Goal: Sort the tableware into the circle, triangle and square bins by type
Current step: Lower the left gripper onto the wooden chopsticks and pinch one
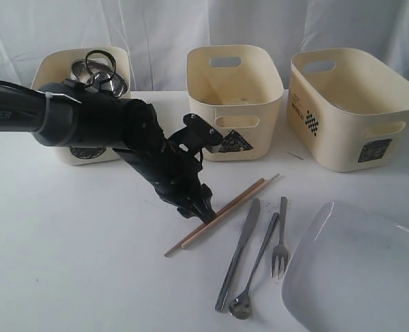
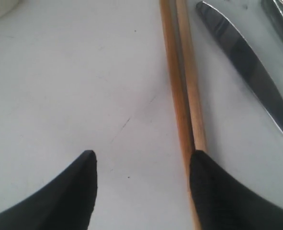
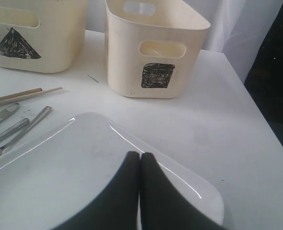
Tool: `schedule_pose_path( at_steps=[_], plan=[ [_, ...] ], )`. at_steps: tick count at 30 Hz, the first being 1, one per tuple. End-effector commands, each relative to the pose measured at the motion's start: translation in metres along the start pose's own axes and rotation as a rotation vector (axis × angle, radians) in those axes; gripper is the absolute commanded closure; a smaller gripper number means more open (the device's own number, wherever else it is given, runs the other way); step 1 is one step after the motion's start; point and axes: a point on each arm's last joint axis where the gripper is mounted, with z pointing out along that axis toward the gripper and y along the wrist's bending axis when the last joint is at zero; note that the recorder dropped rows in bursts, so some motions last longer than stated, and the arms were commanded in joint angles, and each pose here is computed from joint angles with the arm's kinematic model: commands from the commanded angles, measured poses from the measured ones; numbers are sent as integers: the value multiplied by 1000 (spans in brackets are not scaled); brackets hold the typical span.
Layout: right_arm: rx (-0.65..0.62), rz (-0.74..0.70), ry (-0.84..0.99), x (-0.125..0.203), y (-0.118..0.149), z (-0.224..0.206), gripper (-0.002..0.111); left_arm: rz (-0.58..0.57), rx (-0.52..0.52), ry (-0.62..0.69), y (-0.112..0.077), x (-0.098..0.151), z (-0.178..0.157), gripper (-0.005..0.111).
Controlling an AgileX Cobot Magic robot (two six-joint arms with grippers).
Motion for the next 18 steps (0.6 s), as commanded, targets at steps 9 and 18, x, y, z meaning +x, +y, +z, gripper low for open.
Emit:
schedule_pose_path(
  at_steps=[9, 18],
  plan=[
    [2, -3, -5, 1, 0, 0, 108, -6, 23, 28, -7, 6, 16, 46],
    [2, -3, -5, 1, 0, 0, 108, -8, 21, 24, -7, 5, 16, 47]
  ],
)
